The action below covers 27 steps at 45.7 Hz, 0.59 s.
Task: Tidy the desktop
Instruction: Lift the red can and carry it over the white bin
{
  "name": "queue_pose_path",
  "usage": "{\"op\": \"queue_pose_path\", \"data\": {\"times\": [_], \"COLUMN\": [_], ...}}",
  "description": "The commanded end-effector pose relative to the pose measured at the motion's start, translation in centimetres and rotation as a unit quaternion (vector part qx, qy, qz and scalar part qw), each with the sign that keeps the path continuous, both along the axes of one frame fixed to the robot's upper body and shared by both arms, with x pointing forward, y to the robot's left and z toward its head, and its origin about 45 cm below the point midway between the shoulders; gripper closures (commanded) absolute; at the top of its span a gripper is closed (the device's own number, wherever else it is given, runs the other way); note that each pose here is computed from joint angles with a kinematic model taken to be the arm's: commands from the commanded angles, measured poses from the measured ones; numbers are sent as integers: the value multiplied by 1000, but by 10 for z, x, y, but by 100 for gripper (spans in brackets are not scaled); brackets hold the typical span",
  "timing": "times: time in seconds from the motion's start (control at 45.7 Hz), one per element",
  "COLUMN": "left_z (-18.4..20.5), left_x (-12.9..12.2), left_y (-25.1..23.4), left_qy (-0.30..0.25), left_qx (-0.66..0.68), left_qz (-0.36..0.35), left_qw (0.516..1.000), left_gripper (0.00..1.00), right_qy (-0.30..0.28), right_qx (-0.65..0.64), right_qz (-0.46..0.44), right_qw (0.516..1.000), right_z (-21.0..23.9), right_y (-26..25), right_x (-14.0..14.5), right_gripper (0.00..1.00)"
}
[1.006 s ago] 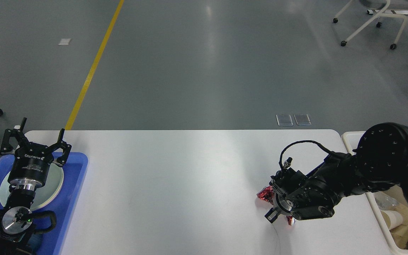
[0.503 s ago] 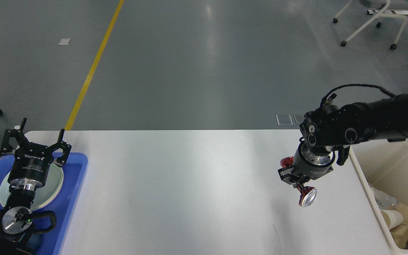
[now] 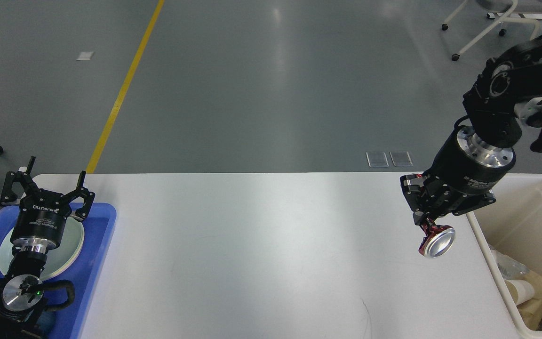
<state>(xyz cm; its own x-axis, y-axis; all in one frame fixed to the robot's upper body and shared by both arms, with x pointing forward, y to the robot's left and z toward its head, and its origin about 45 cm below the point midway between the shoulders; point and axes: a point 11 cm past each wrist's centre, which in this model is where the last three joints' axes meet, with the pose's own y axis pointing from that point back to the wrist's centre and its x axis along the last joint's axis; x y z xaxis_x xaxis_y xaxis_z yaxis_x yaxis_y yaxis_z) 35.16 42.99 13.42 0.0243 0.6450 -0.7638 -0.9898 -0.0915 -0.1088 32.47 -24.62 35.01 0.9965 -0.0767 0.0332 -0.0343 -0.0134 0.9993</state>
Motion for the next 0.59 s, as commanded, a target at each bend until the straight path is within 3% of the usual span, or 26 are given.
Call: {"op": "queue_pose_path", "data": {"times": [0.0,0.35,0.569], "left_z": [0,0,0], "left_x": [0,0,0], "left_y": [0,0,0], "left_qy": [0,0,0], "left_qx": [0,0,0], "left_qz": [0,0,0], "left_qw": [1000,1000,1000], "left_gripper": [3,3,3], "right_qy": [-23,-49,-38], "right_qx": [-12,-3,-35], "right_qz": [-9,-36,-91], "right_qw": [1000,998,995], "right_z": [16,15,-5], "right_y": [-7,-22,-70], "right_x": [-5,-1,-5], "right_gripper": [100,100,100]}}
